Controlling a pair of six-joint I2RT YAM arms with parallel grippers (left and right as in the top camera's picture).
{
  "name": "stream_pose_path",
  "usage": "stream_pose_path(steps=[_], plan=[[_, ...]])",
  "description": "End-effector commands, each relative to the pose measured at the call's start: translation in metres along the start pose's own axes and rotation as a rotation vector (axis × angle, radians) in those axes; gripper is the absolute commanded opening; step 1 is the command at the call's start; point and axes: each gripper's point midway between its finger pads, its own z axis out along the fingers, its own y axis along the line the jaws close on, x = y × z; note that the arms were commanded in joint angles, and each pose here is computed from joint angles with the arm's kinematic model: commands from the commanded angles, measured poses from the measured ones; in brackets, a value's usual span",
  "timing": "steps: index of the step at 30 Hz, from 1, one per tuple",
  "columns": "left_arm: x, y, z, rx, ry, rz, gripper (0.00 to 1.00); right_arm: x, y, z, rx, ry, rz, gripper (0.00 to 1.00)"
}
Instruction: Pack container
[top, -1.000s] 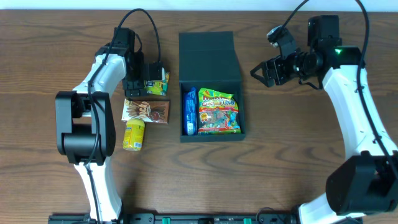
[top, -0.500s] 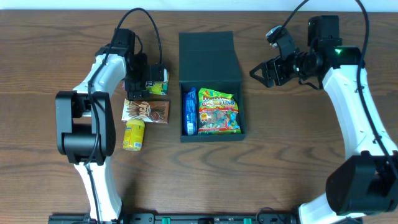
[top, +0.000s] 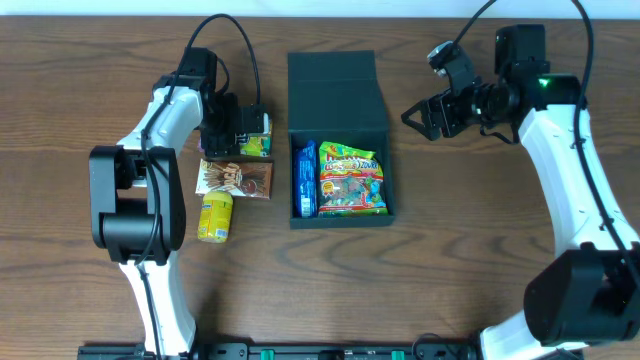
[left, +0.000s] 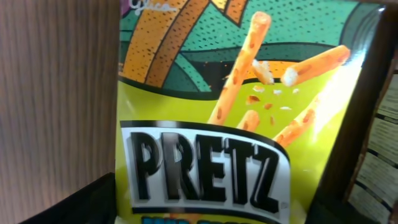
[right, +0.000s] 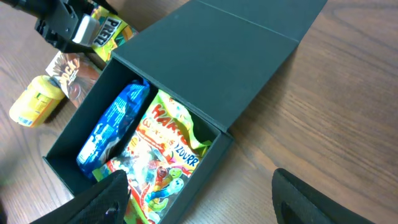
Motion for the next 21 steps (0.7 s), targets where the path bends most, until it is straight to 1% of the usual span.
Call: stream_pose_path(steps=[1,7,10,12,18,21], plan=[[0.003,-0.012,0.013,0.051,0.001,-0.009,0.75,-0.002,0.004,0.001,-0.023,-0.007,-0.018,0.73],[0.004,-0.007,0.012,0.035,0.007,-0.006,0.72,-0.002,0.004,0.001,-0.023,-0.007,-0.019,0.73],[0.001,0.005,0.005,0.001,0.006,-0.021,0.71,-0.002,0.004,0.001,-0.022,-0.009,-0.02,0.72],[-0.003,0.019,-0.005,-0.038,0.0,-0.06,0.71,-0.003,0.003,0.001,-0.021,-0.011,-0.015,0.72],[-0.014,0.062,-0.038,-0.154,-0.034,-0.238,0.71,-0.002,-0.009,-0.005,-0.001,-0.023,0.036,0.71],[-0.02,0.076,-0.056,-0.2,-0.053,-0.283,0.72,0.0,-0.018,-0.011,0.008,-0.035,0.074,0.71]])
